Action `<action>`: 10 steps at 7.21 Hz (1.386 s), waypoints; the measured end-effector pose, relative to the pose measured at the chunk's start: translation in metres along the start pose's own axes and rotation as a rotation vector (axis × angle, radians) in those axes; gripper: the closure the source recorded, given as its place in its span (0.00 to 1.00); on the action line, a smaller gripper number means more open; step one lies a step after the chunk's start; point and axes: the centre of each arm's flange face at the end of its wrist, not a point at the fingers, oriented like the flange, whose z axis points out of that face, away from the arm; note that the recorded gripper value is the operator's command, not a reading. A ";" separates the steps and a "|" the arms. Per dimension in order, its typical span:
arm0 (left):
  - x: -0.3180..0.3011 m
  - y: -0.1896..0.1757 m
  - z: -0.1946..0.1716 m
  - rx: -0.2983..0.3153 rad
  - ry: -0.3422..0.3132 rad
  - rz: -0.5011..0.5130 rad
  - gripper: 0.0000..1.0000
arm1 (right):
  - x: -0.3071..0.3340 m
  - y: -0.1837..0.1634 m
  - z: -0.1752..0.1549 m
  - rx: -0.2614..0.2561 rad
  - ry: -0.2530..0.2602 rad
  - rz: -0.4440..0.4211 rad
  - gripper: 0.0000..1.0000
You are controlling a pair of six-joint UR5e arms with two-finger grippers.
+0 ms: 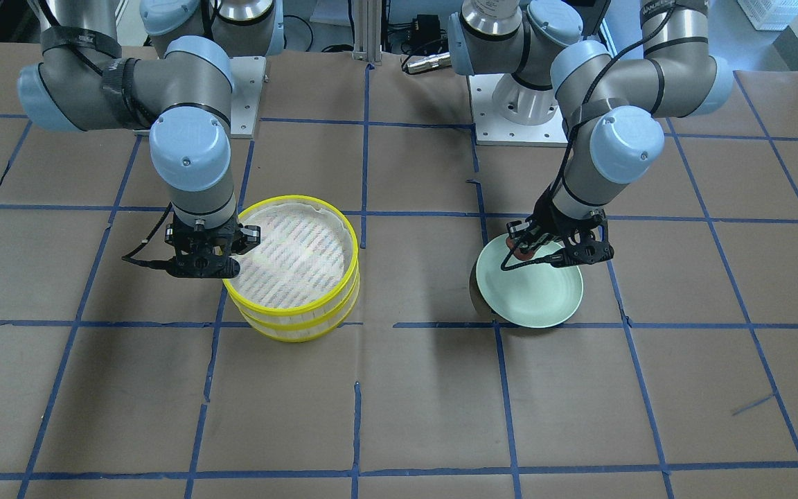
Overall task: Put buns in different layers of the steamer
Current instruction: 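Grasp and lift the brown bun with the left gripper while the right releases and rises, then lower the brown bun into the top steamer tier and open the left gripper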
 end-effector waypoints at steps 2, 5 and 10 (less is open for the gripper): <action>0.062 0.005 -0.062 0.050 0.017 -0.033 0.99 | 0.004 -0.004 -0.011 0.019 0.004 -0.014 0.00; 0.115 0.015 -0.092 0.072 0.088 -0.094 0.99 | 0.031 0.003 -0.095 0.086 -0.056 0.023 0.00; 0.250 0.057 -0.059 0.126 0.286 -0.257 0.98 | 0.056 0.038 -0.226 0.136 -0.195 0.075 0.00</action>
